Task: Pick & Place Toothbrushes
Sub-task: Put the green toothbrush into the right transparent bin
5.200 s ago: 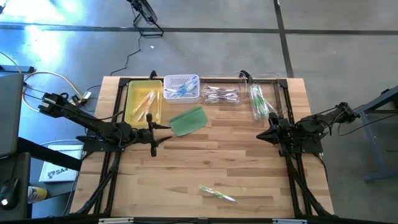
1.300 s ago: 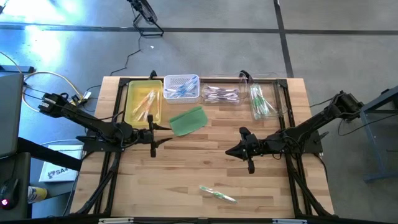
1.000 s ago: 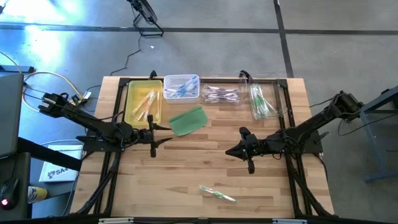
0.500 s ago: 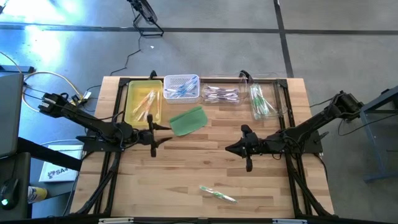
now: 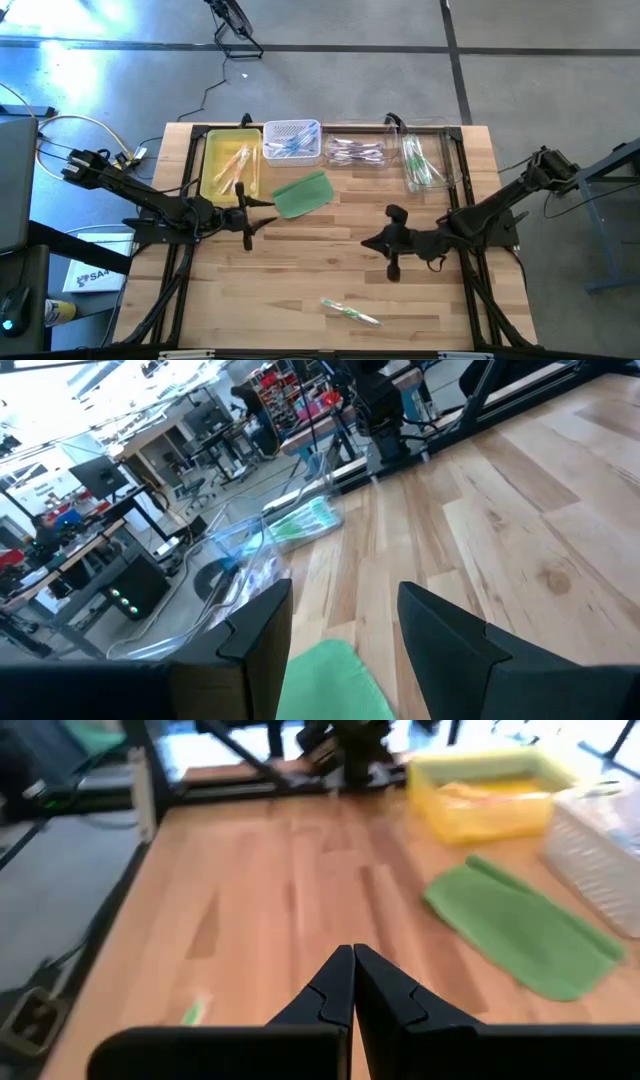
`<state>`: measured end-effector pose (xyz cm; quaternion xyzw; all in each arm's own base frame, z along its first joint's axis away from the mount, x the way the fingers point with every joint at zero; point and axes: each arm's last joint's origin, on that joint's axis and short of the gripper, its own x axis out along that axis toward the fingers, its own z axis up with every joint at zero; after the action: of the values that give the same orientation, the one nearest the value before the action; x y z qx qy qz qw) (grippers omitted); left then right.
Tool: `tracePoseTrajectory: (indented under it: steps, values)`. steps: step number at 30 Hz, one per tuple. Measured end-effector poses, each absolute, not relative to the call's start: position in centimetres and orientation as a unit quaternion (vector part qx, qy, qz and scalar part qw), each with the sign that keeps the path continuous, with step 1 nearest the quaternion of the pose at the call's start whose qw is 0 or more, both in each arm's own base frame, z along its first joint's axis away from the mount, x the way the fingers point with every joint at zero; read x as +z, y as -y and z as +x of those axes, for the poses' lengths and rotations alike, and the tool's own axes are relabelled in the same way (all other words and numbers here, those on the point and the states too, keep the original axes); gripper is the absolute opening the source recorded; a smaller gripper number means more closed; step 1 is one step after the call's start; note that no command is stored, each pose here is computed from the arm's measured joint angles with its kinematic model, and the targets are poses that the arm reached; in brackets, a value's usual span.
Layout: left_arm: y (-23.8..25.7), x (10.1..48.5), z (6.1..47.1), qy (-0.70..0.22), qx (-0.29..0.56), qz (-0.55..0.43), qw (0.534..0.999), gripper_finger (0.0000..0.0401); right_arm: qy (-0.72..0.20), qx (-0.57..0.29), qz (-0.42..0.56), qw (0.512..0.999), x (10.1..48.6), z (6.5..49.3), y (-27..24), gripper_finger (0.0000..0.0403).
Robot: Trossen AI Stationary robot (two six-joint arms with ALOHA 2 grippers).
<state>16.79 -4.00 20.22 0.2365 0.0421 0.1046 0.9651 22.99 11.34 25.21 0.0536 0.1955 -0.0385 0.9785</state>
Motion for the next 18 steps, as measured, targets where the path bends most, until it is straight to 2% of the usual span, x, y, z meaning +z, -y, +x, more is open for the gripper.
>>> tracePoseTrajectory:
  steps: [13, 18]
  values:
    - [4.0, 20.2, 16.8, -0.043, 0.103, 0.236, 0.965, 0.0177, -0.347, 0.104, 0.099, 0.927, 22.1, 25.9, -14.7, 0.0002]
    - [4.0, 20.2, 16.8, -0.043, 0.103, 0.237, 0.965, 0.0177, -0.379, 0.139, 0.103, 0.909, 21.1, 27.0, -16.6, 0.0002]
